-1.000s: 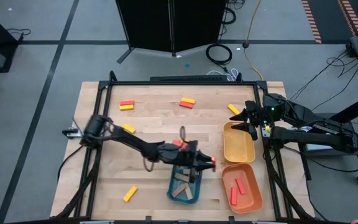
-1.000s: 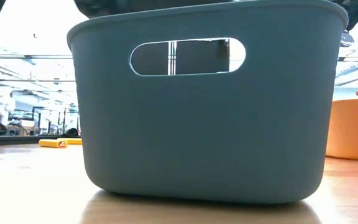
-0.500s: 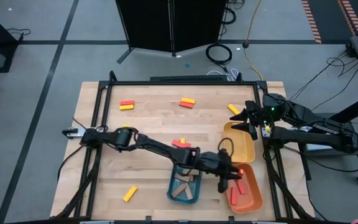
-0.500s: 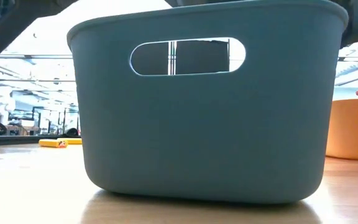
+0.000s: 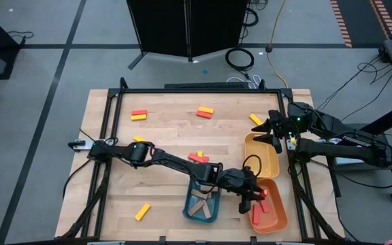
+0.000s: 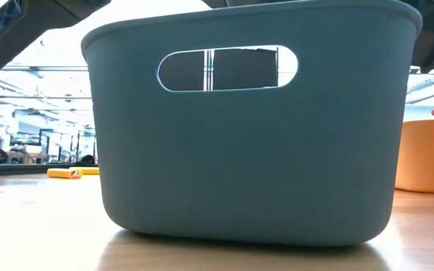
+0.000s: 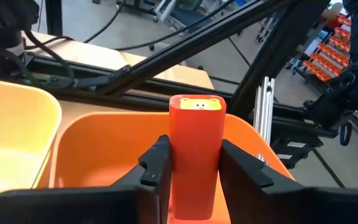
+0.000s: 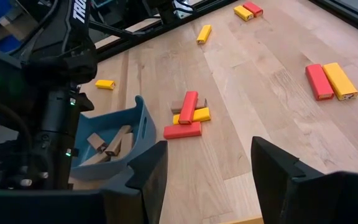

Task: Sort blocks
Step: Put the orange block into the orange bin

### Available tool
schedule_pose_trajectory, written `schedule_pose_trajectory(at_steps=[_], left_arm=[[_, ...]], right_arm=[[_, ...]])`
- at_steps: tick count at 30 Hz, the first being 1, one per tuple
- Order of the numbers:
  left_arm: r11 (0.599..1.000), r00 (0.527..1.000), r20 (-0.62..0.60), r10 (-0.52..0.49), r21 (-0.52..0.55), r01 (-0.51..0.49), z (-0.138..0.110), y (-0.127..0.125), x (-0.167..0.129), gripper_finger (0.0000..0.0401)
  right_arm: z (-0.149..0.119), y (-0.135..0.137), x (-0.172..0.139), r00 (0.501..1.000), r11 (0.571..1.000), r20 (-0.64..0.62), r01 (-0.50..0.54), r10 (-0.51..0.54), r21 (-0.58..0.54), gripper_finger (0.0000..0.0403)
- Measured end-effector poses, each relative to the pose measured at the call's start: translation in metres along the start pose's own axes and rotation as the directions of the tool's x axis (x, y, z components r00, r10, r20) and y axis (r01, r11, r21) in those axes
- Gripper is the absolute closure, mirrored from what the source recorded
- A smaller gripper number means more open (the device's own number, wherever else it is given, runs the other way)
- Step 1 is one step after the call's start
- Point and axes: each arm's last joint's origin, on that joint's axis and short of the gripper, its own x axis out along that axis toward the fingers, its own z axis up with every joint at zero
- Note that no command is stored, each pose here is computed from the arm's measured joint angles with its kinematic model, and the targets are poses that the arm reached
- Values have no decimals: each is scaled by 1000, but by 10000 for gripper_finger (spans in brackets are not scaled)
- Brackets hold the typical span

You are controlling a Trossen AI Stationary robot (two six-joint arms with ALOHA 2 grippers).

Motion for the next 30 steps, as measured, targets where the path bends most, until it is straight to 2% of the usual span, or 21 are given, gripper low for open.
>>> schedule_pose_trajectory(at_steps=[8,12,16,19,21,22,24,26,28,29,30], left_arm=[[1000,1000,2,4,-1,-4,1,2,0,226],[1000,1000,-1,-6,13,6,1,2,0,210],[995,999,-40,-10,102,14,5,0,-5,207],[986,992,-110,53,165,-34,22,-5,-21,207],[972,972,-194,132,218,-88,32,-9,-38,207],[959,950,-249,190,254,-125,37,-12,-49,207],[911,872,-347,346,346,-224,41,-17,-71,207],[819,737,-418,530,479,-317,46,-20,-99,207],[712,579,-450,680,595,-374,53,-19,-130,207],[670,502,-463,731,628,-397,57,-15,-145,207],[645,432,-486,760,646,-409,62,-10,-160,207]], right_arm=[[0,0,0,1000,1000,-1,0,0,2,245],[0,0,0,1000,1000,0,0,0,3,245],[0,0,0,1000,1000,-1,0,0,3,245],[-1,0,0,1000,1000,-6,1,-1,5,245],[-1,0,0,1000,1000,-11,2,-2,7,245],[-2,0,0,1000,1000,-18,4,-3,10,245],[-4,-1,0,999,1000,-35,8,-8,16,245],[-5,-1,0,998,1000,-54,13,-12,23,245],[-7,-2,0,998,1000,-67,17,-15,24,245],[-7,-2,0,997,1000,-72,18,-16,25,245],[-7,-2,0,997,999,-73,18,-16,26,245]])
